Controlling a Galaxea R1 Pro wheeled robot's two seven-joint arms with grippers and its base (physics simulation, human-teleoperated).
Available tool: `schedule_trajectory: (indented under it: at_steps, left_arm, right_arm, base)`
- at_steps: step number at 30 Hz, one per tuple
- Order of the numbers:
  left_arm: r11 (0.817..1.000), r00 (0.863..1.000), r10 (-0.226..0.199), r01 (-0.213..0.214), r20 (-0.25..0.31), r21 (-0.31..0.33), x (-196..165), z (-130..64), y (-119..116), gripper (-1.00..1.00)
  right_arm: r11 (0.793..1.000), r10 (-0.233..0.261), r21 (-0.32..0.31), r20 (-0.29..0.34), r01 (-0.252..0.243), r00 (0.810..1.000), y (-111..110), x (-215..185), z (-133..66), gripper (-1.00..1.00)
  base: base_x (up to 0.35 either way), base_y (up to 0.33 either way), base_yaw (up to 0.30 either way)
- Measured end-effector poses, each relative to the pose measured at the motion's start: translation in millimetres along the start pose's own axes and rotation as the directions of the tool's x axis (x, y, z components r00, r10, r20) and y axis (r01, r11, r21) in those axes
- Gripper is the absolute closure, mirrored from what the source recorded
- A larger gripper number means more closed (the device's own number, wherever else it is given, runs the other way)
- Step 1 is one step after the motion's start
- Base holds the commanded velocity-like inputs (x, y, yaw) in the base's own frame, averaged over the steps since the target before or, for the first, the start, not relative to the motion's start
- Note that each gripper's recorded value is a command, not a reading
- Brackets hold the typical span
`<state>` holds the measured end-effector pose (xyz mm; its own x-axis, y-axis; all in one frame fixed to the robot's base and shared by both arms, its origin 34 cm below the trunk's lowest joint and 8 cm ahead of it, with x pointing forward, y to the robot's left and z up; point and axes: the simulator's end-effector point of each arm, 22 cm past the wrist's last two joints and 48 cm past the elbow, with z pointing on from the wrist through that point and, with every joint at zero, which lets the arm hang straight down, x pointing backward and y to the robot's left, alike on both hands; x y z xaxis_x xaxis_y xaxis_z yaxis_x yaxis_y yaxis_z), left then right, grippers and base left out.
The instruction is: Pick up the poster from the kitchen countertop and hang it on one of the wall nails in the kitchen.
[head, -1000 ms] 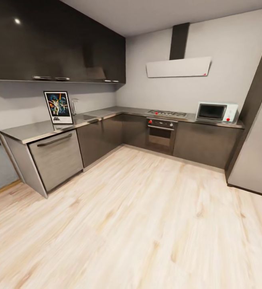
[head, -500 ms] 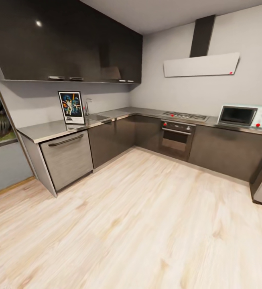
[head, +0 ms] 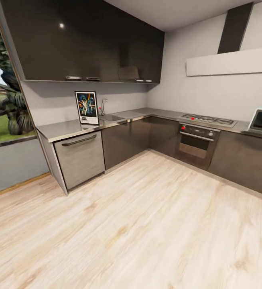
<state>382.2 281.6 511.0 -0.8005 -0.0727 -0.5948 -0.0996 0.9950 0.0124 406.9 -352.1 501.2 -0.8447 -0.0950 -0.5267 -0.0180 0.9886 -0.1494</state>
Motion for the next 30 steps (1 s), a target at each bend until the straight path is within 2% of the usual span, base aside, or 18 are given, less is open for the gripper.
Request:
schedule_trajectory:
  at_steps: [7,30]
  left_arm:
    - [1.000,1.000,0.000,0.000,0.000,0.000,0.1,0.0,0.0,-1.00]
    - [1.000,1.000,0.000,0.000,0.000,-0.001,0.2,0.0,0.3,-1.00]
  right_arm:
    - [1.000,0.000,0.000,-0.001,0.000,1.000,-0.2,0.2,0.0,-1.00]
    - [1.000,0.001,0.003,-0.001,-0.001,1.000,-3.5,0.0,0.1,-1.00]
  base:
    - [0.282,-0.213,0.092]
    - [0.277,-0.220,0.001]
